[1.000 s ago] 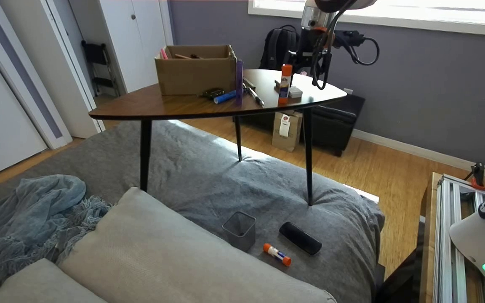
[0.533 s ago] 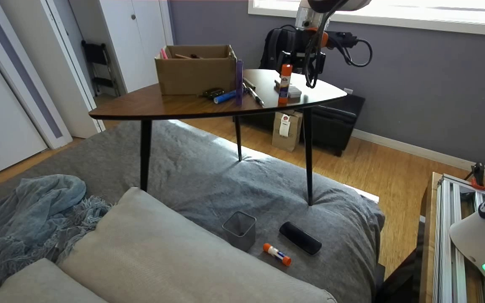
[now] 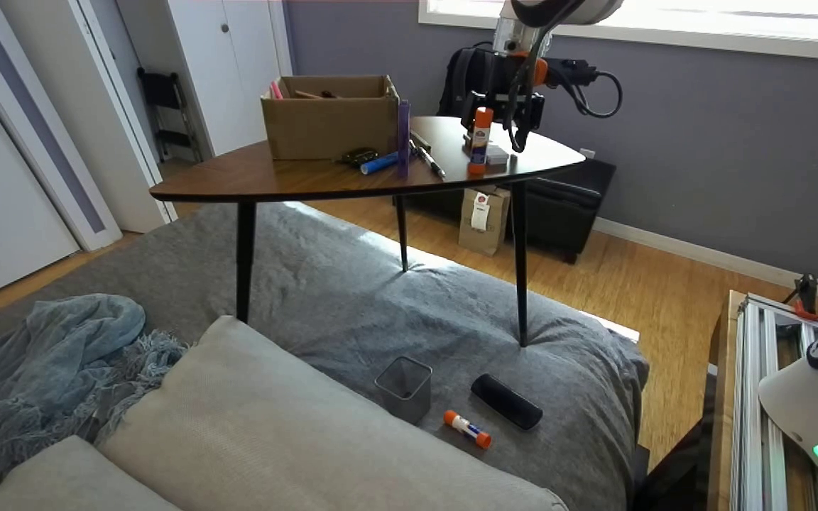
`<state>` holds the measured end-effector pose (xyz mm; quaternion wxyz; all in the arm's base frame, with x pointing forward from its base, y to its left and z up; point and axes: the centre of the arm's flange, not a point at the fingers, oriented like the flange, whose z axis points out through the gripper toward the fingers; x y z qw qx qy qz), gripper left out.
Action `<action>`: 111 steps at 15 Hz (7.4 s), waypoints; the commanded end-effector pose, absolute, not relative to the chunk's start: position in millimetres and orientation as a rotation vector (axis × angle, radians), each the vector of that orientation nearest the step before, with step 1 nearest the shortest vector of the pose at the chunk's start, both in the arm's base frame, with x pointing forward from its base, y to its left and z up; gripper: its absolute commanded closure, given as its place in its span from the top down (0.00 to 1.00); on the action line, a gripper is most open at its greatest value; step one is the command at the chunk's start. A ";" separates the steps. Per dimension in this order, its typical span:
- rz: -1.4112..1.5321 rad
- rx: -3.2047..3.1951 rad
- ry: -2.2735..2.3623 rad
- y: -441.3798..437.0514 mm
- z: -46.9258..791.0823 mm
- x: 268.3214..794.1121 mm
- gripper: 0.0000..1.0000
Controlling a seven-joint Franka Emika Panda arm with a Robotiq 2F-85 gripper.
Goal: Pick up the white remote and put it on the left side of the table
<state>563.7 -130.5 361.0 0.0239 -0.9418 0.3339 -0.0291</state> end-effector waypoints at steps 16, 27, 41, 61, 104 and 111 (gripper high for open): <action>-0.639 -3.103 0.870 -129.9 426.6 578.5 0.25; -0.594 -3.038 0.811 -128.7 464.7 578.4 0.63; -0.202 -3.050 0.926 -151.1 394.1 573.9 0.62; -0.151 -2.970 0.946 -154.5 377.2 590.4 0.96; -0.733 -2.993 0.077 -28.3 573.5 566.1 0.49; -0.690 -2.998 -0.196 17.3 576.1 606.6 0.24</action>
